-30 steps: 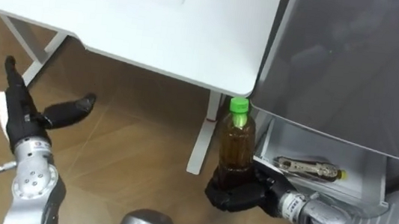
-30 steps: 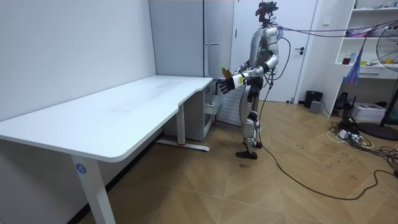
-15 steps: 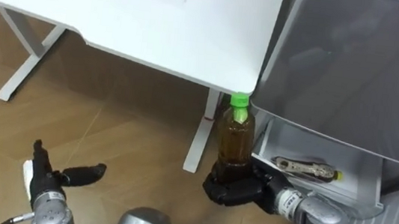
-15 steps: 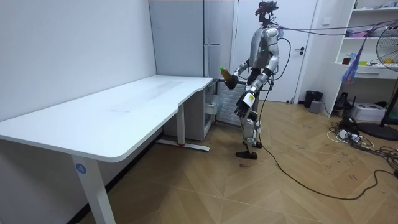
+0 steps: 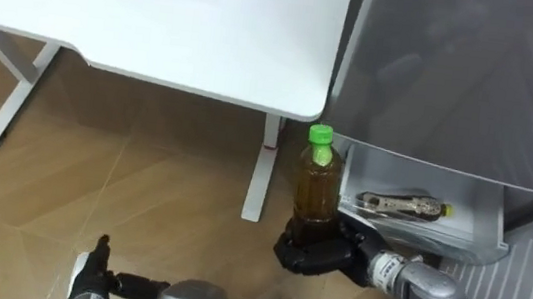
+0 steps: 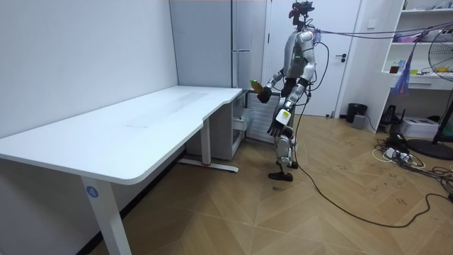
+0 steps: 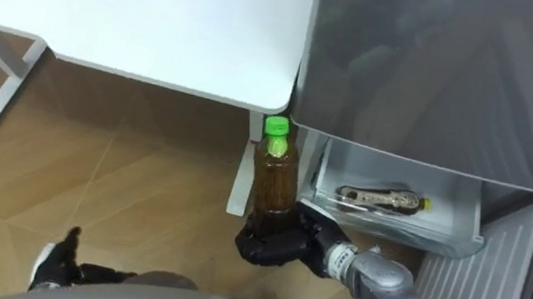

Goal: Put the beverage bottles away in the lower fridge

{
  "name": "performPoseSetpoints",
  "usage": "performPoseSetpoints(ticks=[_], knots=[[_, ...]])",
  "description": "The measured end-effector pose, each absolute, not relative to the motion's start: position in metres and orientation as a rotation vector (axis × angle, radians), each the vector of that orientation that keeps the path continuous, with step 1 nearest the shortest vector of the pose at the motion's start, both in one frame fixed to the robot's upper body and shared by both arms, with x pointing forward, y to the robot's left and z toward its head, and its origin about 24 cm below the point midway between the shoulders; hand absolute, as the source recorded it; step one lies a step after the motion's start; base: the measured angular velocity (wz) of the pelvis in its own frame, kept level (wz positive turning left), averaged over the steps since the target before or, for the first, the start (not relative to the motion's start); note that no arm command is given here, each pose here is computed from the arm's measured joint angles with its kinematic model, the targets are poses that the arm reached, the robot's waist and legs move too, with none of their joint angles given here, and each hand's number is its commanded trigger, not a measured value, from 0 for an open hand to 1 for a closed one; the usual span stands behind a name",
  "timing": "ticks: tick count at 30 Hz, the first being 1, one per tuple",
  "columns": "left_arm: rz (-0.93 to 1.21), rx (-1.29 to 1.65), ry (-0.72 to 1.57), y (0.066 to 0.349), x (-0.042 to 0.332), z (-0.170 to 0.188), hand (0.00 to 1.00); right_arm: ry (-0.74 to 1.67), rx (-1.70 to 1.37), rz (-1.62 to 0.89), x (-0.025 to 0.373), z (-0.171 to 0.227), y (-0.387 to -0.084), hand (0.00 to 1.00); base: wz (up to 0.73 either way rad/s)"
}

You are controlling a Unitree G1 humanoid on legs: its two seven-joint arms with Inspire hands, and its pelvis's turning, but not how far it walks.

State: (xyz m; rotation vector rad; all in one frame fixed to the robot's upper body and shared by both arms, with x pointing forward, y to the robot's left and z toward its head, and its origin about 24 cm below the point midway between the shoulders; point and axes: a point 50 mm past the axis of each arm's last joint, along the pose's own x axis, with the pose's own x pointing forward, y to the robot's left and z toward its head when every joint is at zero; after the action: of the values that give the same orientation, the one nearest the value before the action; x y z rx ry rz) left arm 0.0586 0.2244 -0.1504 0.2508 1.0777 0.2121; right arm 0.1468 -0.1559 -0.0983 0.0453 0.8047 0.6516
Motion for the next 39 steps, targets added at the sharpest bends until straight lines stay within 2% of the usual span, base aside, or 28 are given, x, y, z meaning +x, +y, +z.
performPoseSetpoints(ticks=[9,15,23,39], knots=[[0.181,0.246,1.089,0.226,0.061,-0.152,0.0,0.875,0.063,0.55,0.14,-0.111,-0.168,1.0,0.0],[0.187,0.259,1.113,0.227,0.056,-0.154,0.0,0.913,0.112,0.392,0.134,-0.12,-0.18,1.0,-0.05],[0.203,0.266,1.145,0.225,0.047,-0.157,0.0,0.964,0.345,0.061,0.122,-0.135,-0.196,1.0,-0.04],[0.183,0.278,1.154,0.222,0.044,-0.158,0.0,0.866,0.639,-0.169,0.126,-0.133,-0.204,1.0,0.0]])
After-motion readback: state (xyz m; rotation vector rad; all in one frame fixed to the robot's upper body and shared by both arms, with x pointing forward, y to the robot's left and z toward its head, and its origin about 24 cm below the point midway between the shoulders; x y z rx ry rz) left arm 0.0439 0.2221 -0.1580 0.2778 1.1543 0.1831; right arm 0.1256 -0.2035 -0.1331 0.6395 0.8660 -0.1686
